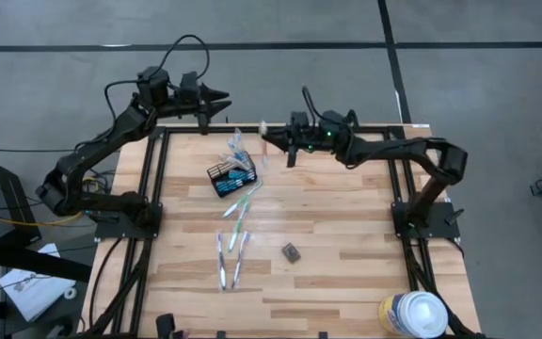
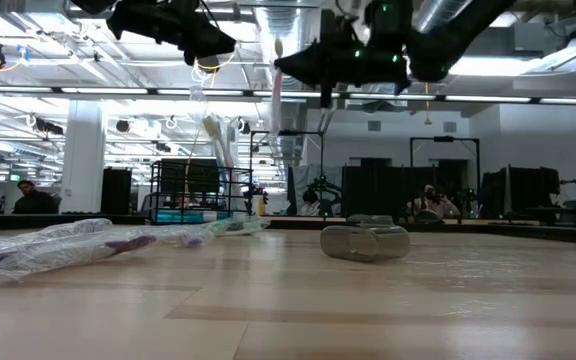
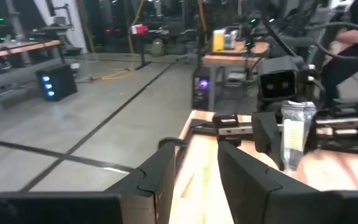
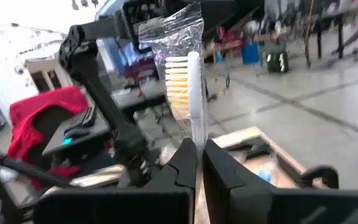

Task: Pick & Place toothbrushing station
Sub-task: Put the orange toothbrush into the black organizer

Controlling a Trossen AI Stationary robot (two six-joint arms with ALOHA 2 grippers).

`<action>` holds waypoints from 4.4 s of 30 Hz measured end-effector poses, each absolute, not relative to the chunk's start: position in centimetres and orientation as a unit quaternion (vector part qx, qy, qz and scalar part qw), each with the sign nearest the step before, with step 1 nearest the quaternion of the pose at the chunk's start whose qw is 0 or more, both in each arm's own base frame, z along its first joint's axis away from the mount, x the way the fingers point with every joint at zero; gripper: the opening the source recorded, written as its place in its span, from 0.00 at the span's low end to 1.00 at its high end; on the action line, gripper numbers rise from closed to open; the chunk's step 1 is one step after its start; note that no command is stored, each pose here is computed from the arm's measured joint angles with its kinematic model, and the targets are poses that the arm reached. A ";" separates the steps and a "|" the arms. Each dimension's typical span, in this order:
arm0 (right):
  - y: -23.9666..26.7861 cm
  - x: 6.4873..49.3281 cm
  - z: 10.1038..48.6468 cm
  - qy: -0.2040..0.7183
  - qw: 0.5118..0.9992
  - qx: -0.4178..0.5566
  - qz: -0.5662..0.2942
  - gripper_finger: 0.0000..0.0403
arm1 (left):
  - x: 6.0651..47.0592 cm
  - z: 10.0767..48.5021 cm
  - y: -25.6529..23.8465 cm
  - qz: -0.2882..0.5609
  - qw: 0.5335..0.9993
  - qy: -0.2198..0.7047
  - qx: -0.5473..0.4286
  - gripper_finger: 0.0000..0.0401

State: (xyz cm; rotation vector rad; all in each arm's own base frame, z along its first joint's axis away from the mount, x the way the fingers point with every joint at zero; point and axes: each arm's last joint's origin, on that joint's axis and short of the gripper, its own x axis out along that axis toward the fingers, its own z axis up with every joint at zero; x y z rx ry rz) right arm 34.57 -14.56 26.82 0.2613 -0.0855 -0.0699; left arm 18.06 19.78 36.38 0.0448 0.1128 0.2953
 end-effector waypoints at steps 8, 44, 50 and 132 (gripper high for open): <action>-16.1 36.6 22.9 -0.080 0.989 0.122 -0.019 0.01 | 18.5 35.7 20.4 0.169 0.983 0.069 0.026 0.29; -18.0 40.4 21.1 -0.069 0.994 0.080 -0.003 0.00 | 18.6 35.6 20.6 0.172 0.982 0.073 0.041 0.29; -18.6 41.5 23.9 -0.097 0.993 0.068 0.023 0.00 | 18.6 35.6 20.6 0.172 0.982 0.073 0.041 0.29; -15.9 42.6 13.3 -0.006 0.994 0.105 0.034 0.60 | 18.4 28.4 20.1 0.166 0.981 0.091 0.031 0.29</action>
